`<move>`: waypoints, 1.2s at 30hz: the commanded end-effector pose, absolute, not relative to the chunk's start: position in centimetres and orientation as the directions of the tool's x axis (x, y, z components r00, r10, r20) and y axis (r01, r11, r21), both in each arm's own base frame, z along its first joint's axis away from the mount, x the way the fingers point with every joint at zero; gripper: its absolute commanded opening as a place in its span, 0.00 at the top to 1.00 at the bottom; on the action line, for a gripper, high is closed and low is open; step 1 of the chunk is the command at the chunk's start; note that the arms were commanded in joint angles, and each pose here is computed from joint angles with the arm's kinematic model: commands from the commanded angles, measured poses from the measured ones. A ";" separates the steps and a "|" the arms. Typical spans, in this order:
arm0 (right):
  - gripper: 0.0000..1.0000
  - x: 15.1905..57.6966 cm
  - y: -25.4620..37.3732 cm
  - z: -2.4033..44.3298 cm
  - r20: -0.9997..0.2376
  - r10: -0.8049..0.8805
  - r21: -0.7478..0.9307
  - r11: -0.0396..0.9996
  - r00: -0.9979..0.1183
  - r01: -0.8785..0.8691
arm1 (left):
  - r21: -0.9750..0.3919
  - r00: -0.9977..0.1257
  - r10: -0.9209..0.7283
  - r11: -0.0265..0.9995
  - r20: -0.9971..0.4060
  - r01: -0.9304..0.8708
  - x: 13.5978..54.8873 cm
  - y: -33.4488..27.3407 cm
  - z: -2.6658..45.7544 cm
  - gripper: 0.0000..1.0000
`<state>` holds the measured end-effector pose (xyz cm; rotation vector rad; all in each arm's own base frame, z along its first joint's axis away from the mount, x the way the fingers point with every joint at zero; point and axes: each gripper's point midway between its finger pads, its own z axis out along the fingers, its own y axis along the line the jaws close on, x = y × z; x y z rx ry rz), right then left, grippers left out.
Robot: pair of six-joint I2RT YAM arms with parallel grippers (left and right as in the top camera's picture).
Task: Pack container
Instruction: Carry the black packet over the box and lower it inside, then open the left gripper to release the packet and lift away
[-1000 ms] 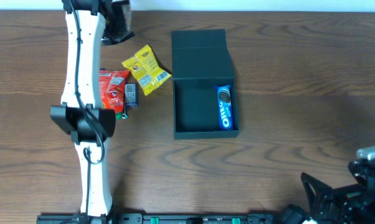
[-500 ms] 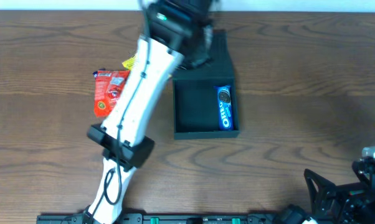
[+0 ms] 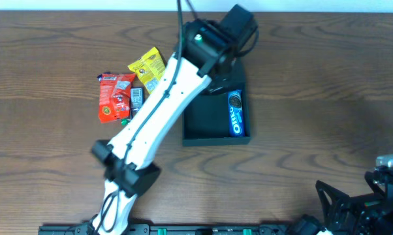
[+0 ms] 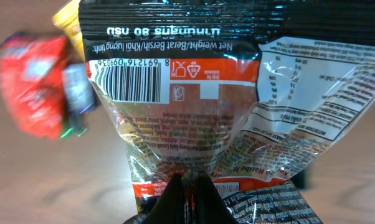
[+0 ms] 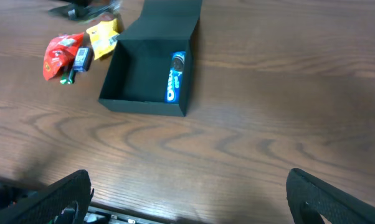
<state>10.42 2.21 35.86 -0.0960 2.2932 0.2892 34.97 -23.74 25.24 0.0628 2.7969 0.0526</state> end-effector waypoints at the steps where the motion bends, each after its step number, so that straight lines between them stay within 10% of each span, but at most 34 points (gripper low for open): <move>1: 0.01 10.3 2.0 35.9 -0.739 0.038 0.184 0.972 -0.672 -0.148 | 0.081 -0.939 -0.001 0.996 -0.345 -0.031 33.7 -20.4 25.8 0.94; 13: 0.01 10.1 2.3 35.8 -0.726 0.060 0.215 0.966 -0.685 -0.144 | 0.041 -0.963 -0.155 0.985 -0.221 -0.168 30.2 -25.8 12.8 0.94; 25: 0.01 10.1 2.5 35.7 -0.724 0.055 0.217 0.964 -0.688 -0.152 | 0.030 -0.966 -0.142 0.988 -0.215 -0.152 30.3 -25.9 9.9 0.94; 29: 0.01 10.0 2.6 35.7 -0.721 0.054 0.221 0.963 -0.690 -0.156 | 0.027 -0.970 -0.079 0.996 -0.229 -0.088 30.7 -26.3 9.9 0.11; 36: 0.01 9.9 2.8 35.7 -0.716 0.052 0.229 0.960 -0.696 -0.164 | 0.041 -0.968 0.062 0.998 -0.241 0.054 31.1 -26.8 10.1 0.00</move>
